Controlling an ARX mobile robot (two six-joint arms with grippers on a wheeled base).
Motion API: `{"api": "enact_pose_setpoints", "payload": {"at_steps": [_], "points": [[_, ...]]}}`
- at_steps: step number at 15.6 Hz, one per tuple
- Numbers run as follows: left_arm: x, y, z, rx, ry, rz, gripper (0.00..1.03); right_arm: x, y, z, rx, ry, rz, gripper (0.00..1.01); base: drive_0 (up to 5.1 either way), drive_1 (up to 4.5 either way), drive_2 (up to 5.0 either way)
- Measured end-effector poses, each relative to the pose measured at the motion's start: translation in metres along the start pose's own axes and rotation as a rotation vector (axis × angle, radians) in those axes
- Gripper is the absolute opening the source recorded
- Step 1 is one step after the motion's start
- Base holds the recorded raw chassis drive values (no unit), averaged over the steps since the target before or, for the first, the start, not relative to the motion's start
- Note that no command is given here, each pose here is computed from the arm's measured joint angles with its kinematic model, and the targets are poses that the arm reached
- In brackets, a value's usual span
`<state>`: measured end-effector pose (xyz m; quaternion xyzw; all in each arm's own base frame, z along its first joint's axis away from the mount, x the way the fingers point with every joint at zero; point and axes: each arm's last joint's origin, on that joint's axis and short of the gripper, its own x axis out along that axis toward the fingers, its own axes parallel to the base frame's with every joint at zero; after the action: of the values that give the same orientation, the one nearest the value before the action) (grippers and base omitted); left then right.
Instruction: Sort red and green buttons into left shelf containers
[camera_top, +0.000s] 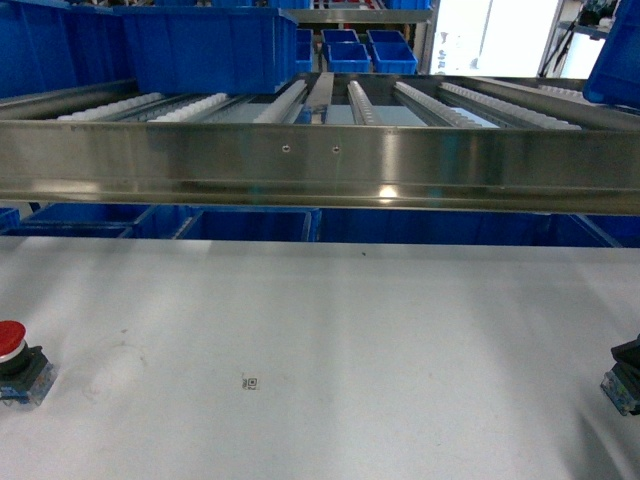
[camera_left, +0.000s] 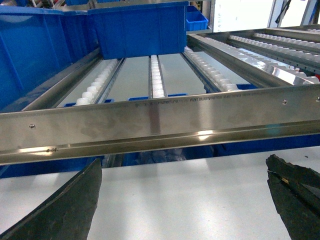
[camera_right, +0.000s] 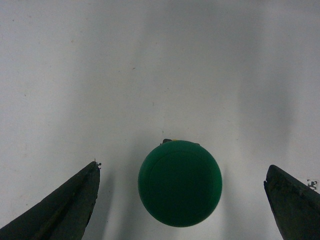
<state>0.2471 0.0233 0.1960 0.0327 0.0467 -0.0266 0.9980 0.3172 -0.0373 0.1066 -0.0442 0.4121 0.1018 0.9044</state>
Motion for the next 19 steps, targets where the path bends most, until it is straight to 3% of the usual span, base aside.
{"api": "enact_pose_setpoints", "payload": {"at_steps": [7, 13, 16, 19], "points": [[0.0, 0.0, 0.0, 0.0, 0.0, 0.0, 0.98, 0.023, -0.009, -0.006, -0.013, 0.033, -0.01, 0.98, 0.0, 0.0, 0.0], [0.0, 0.0, 0.0, 0.0, 0.0, 0.0, 0.98, 0.034, -0.002, -0.014, -0.038, 0.009, -0.008, 0.97, 0.0, 0.0, 0.0], [0.0, 0.0, 0.0, 0.0, 0.0, 0.0, 0.98, 0.04, 0.006, -0.03, -0.044, 0.033, -0.001, 0.65, 0.0, 0.0, 0.0], [0.0, 0.0, 0.0, 0.0, 0.0, 0.0, 0.98, 0.043, 0.006, -0.041, -0.042, 0.01, -0.022, 0.32, 0.0, 0.0, 0.0]]}}
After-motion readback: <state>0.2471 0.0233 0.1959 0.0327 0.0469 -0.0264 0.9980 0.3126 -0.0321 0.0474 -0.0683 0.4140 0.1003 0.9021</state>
